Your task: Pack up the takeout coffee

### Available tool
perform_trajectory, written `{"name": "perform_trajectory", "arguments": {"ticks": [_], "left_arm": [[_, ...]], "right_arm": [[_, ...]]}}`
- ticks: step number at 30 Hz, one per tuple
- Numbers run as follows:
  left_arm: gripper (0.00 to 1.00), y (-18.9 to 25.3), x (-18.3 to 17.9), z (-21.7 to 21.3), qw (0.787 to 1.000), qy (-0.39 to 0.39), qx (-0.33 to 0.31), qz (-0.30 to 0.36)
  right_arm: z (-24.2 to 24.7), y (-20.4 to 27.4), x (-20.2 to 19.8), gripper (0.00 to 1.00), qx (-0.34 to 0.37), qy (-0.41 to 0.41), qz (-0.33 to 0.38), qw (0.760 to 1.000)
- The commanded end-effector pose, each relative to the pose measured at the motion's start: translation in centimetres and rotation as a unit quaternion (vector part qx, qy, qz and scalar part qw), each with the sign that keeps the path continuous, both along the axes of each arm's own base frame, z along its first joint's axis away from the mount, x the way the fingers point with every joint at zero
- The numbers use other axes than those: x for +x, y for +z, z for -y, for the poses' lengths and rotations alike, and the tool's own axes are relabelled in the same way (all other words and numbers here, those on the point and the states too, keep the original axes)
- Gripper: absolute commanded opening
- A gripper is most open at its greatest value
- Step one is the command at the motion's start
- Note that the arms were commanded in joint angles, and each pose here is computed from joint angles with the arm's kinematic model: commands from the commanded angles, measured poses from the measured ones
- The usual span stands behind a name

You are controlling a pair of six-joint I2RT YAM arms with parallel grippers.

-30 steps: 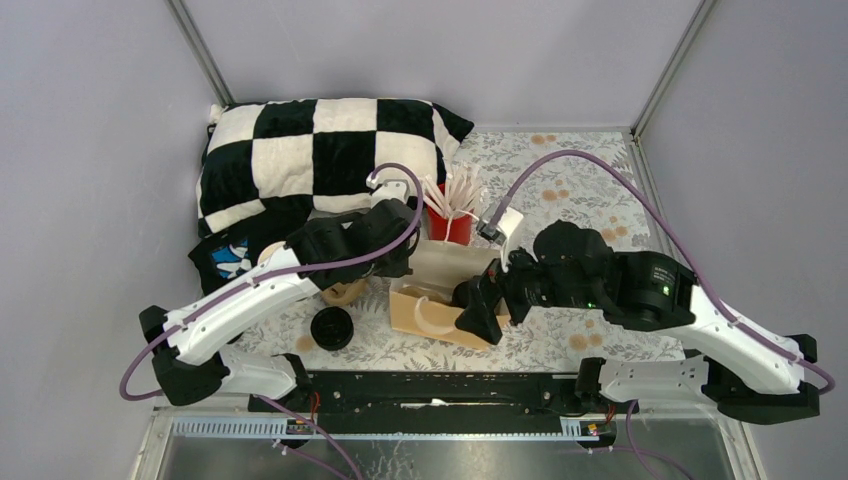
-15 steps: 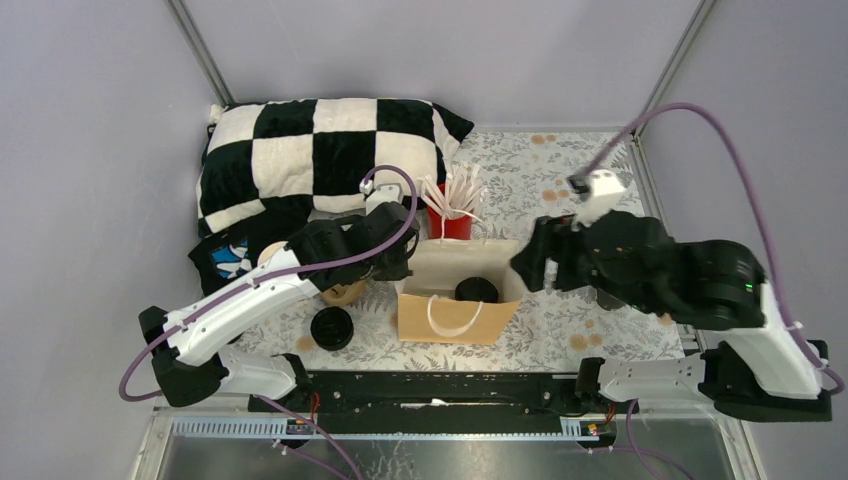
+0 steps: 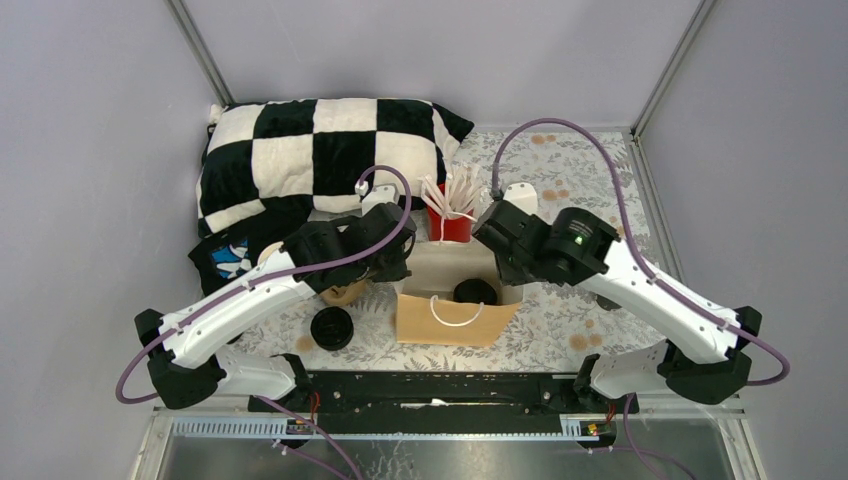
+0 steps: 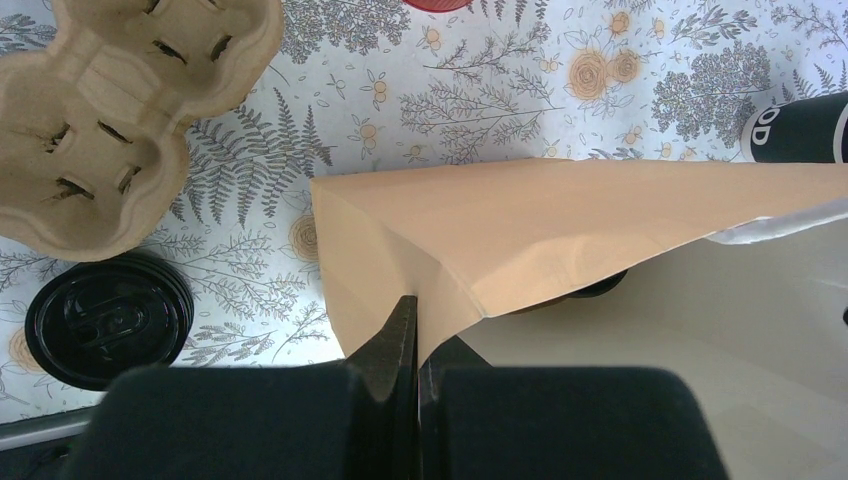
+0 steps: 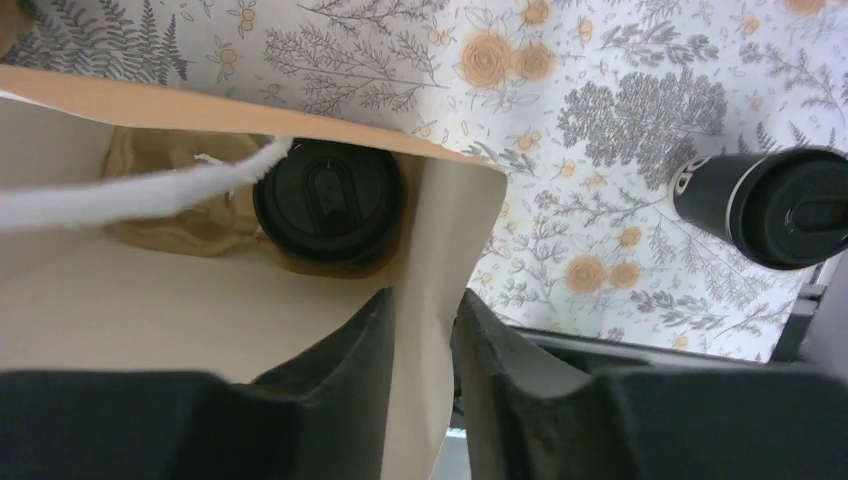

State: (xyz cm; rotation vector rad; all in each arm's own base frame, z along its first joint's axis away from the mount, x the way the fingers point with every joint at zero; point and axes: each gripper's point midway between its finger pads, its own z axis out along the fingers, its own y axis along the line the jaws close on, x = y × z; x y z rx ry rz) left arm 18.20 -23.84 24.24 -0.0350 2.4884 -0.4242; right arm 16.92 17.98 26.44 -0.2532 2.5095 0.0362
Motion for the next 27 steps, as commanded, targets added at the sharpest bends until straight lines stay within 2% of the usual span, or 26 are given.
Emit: {"name": "perform_trajectory", "arguments": {"ticks": [1,2,3,4,6,10,14,16,18,21,23,25,27], "left_arm": [[0.00,1.4,0.0,0.3,0.999,0.008,-0.031,0.008],[0.00,1.6,0.0,0.3,0.999,0.009,-0.034,0.009],[0.00,1.8,0.1,0.3,0.999,0.010,-0.034,0.011],[0.00,2.4,0.1,0.2,0.999,0.012,-0.038,0.013],[0.00,3.4,-0.1,0.1,0.999,0.018,-0.044,0.009],[0.00,4.6,-0.7,0.2,0.997,0.025,-0.067,-0.004],[0.00,0.4,-0.4,0.0,0.998,0.026,-0.031,-0.038],[0.00,-2.0,0.1,-0.3,0.997,0.021,-0.010,-0.069],[0.00,-2.2,0.3,-0.5,0.996,0.020,0.008,-0.082],[0.00,2.3,0.7,0.2,0.999,0.015,-0.027,-0.028],[0.00,3.6,1.1,0.5,0.998,0.017,-0.058,-0.002],[0.00,2.4,1.5,0.6,0.998,0.016,-0.058,0.006],[0.00,-0.2,1.4,0.2,0.998,0.018,-0.039,-0.034]], "right_arm": [[0.5,1.3,1.7,0.23,-0.014,-0.015,0.040,0.999],[0.4,1.6,2.1,0.17,-0.020,-0.012,0.046,0.999],[0.2,2.1,2.3,0.06,-0.024,-0.006,0.049,0.999],[0.2,2.7,2.4,0.00,-0.026,-0.002,0.051,0.998],[0.0,4.2,2.2,0.00,-0.025,0.003,0.044,0.999],[-0.7,5.7,1.1,0.00,0.023,0.015,0.031,0.999],[0.9,1.2,2.1,0.00,-0.011,-0.010,0.035,0.999],[1.0,-1.2,2.6,0.00,-0.001,-0.008,0.021,1.000],[0.5,-0.8,2.8,0.00,0.003,-0.002,0.015,1.000],[0.2,2.5,2.4,0.00,0.013,0.000,0.007,1.000],[0.1,4.0,2.7,0.00,0.028,0.000,0.024,0.999],[0.1,3.5,3.1,0.00,0.028,0.003,0.037,0.999],[0.1,2.0,3.1,0.00,0.025,0.009,0.036,0.999]]}}
